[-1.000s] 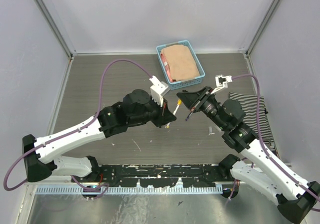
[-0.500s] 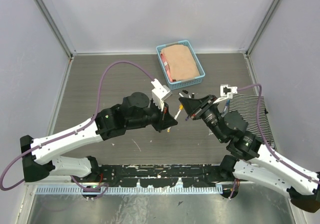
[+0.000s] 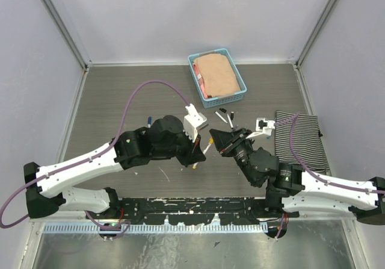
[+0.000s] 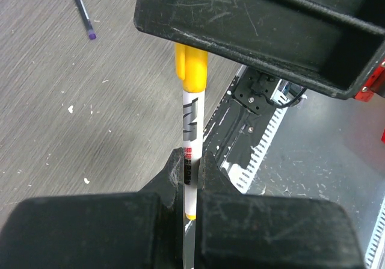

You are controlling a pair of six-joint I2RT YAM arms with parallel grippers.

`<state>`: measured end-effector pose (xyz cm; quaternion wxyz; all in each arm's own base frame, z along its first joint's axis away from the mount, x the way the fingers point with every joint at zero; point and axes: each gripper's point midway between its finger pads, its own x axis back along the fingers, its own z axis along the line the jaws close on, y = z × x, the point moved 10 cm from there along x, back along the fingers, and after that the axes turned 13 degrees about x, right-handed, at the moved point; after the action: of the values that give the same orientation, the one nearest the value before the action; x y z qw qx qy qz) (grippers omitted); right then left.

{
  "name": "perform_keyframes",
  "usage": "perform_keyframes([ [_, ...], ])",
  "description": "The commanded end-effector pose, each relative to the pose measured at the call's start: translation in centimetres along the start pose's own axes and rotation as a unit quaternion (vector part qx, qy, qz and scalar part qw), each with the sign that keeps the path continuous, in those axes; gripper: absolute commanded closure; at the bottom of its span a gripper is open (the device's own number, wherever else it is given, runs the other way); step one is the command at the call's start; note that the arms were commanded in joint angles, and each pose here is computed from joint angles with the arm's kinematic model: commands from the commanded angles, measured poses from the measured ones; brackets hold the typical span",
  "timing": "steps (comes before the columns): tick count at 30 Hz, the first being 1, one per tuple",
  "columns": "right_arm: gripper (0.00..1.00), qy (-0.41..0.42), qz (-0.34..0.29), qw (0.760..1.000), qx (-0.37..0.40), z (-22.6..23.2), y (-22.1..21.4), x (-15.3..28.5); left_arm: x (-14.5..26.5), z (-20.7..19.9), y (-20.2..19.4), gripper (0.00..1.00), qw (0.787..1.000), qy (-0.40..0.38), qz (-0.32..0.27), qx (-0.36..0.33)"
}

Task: Insert the pens into the pen caps
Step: Press the pen cap onto the pen, then place the pen at the center of the board.

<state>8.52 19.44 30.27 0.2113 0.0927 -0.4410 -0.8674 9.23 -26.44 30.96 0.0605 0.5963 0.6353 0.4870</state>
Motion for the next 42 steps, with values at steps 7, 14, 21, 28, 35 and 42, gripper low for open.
perform_keyframes([
  [7,0.95,0.036,0.088,0.985,0.144,3.0,0.6,1.3,3.6,-3.4,7.9,1.00,0.959,-0.097,-0.266,-0.003],
  [14,0.71,0.036,0.024,0.987,0.155,5.9,5.3,0.6,2.9,-2.2,6.2,1.00,0.966,-0.082,-0.244,0.004],
  [21,0.46,0.048,0.009,0.987,0.151,6.3,6.9,-0.8,2.6,-1.1,4.9,1.00,0.972,-0.055,-0.228,0.006],
  [28,0.40,0.038,0.000,0.988,0.153,5.2,8.0,-2.2,2.3,1.5,2.6,1.00,0.980,0.027,-0.198,0.012],
  [35,0.38,0.045,0.030,0.987,0.151,2.5,8.3,-4.8,2.3,5.4,0.9,1.00,0.978,0.121,-0.166,0.040],
  [42,0.37,0.081,0.106,0.986,0.105,-3.5,6.3,-7.4,1.5,8.4,0.4,1.00,0.969,0.211,-0.107,0.071],
])
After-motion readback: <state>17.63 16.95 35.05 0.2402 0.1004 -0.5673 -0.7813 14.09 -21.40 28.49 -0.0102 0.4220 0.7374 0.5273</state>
